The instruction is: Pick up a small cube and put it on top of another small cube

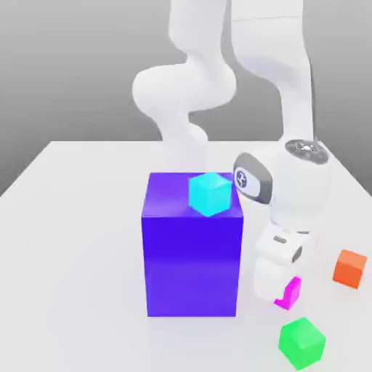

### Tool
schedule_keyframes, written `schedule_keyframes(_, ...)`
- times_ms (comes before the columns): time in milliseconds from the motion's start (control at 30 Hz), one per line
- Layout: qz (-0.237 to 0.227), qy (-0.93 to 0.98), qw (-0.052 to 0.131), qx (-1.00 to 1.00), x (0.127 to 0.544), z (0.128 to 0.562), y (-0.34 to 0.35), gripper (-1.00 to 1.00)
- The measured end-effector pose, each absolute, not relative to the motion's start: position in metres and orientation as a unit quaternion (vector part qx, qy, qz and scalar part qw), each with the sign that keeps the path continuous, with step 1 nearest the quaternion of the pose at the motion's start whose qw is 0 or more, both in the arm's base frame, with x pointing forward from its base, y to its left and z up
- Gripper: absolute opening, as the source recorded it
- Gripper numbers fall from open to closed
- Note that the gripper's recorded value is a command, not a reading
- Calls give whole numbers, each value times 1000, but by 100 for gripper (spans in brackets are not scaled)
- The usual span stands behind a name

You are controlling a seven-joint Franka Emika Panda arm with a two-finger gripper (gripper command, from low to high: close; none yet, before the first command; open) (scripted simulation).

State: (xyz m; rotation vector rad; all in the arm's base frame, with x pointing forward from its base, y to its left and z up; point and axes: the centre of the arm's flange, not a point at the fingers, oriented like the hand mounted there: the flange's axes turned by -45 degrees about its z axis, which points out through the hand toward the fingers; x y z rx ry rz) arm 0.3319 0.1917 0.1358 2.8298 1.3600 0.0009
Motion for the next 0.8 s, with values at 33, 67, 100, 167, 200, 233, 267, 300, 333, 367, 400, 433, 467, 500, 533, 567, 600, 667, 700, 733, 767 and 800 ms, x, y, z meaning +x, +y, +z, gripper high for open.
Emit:
schedule_keyframes(33, 0, 433, 1, 901, 332, 144, 192, -100)
schedule_keyframes(67, 1, 433, 2, 901, 333, 153, 192, -100)
schedule_keyframes(100, 1, 433, 2, 901, 333, 162, 192, -100)
schedule_keyframes(167, 0, 433, 1, 901, 332, 181, 192, -100)
schedule_keyframes(200, 0, 438, 1, 899, 336, 188, 192, -100)
schedule_keyframes(233, 0, 446, 1, 895, 343, 193, 192, -100)
schedule_keyframes(267, 0, 457, 1, 889, 353, 198, 193, -100)
schedule_keyframes(300, -1, 469, 1, 883, 364, 203, 193, -100)
schedule_keyframes(333, -1, 482, 0, 876, 375, 207, 194, -100)
schedule_keyframes(367, -1, 495, 0, 869, 386, 212, 194, -100)
schedule_keyframes(400, -1, 508, 0, 861, 397, 216, 194, -100)
schedule_keyframes(433, -1, 521, 0, 854, 408, 221, 194, -100)
schedule_keyframes(467, -1, 534, 0, 845, 419, 226, 194, -100)
schedule_keyframes(500, -1, 547, 0, 837, 430, 231, 193, -100)
schedule_keyframes(533, -1, 560, 0, 829, 441, 236, 192, -100)
schedule_keyframes(567, -1, 569, 0, 822, 450, 237, 191, -100)
schedule_keyframes(600, -1, 574, 0, 819, 454, 230, 191, -100)
schedule_keyframes(667, -1, 578, -1, 816, 458, 207, 191, -100)
schedule_keyframes(700, -1, 578, 0, 816, 458, 194, 191, -100)
schedule_keyframes(733, -1, 578, 0, 816, 458, 184, 191, 100)
schedule_keyframes(767, -1, 578, 0, 816, 458, 184, 191, 100)
schedule_keyframes(800, -1, 578, 0, 816, 458, 184, 191, 100)
